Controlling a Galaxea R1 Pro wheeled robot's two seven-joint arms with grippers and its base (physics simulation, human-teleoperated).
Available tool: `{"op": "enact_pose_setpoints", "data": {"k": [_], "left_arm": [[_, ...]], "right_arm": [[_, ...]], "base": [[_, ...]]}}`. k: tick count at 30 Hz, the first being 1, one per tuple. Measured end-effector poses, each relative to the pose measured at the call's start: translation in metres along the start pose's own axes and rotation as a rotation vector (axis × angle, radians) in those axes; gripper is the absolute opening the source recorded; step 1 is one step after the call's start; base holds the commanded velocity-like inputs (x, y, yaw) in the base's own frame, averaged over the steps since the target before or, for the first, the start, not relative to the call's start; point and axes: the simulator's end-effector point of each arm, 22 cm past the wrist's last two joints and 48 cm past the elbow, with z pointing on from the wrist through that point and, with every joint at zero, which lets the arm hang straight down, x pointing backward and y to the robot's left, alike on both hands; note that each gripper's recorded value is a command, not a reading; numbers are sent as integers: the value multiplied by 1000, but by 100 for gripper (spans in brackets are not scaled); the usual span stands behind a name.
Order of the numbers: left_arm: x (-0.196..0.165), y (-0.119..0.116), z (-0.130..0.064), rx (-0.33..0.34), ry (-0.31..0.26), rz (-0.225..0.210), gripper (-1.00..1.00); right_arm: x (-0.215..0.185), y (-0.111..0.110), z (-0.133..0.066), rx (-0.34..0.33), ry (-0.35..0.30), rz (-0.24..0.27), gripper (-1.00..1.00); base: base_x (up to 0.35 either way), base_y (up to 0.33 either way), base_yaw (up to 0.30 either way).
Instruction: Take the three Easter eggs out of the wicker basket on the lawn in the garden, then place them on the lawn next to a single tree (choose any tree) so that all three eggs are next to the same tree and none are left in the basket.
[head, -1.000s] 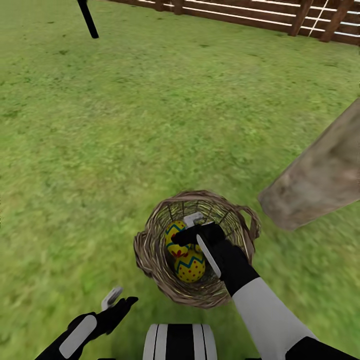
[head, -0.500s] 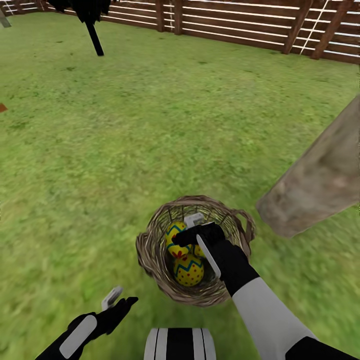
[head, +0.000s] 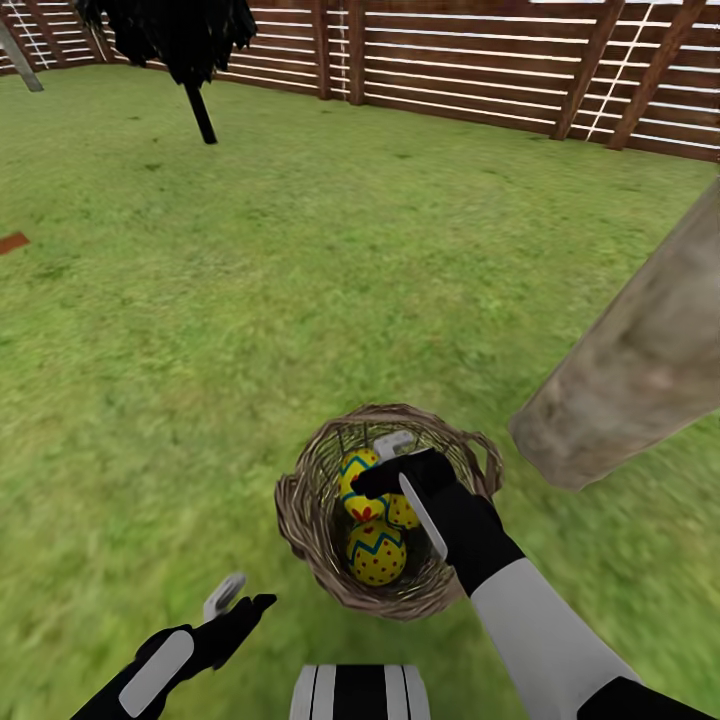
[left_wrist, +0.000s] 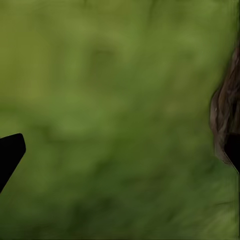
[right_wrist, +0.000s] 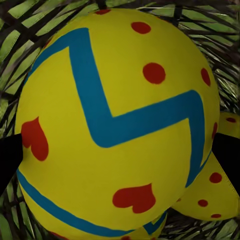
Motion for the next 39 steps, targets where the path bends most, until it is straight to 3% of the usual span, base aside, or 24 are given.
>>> {"op": "enact_pose_setpoints", "data": {"k": [13, 17, 25, 36, 37, 39], "left_arm": [[-13, -21, -14, 37, -35, 16, 100], [-16, -27, -19, 48, -45, 21, 100], [-24, -39, -29, 70, -67, 33, 100], [-32, -49, -41, 87, -92, 40, 100], [-31, -43, -41, 75, -89, 35, 100], [-32, -43, -43, 74, -93, 36, 100]], "right_arm": [[0, -15, -25, 36, 18, -9, -100], [5, -32, -33, 65, 21, -12, -100], [24, -32, -39, 76, 75, -9, -100], [9, -31, -59, 90, 39, -21, -100], [8, -25, -60, 61, 39, -20, -100], [24, -2, -58, -89, 76, -10, -100]], "base": [[0, 0, 0], [0, 0, 0], [0, 0, 0], [0, 0, 0], [0, 0, 0], [0, 0, 0]]}}
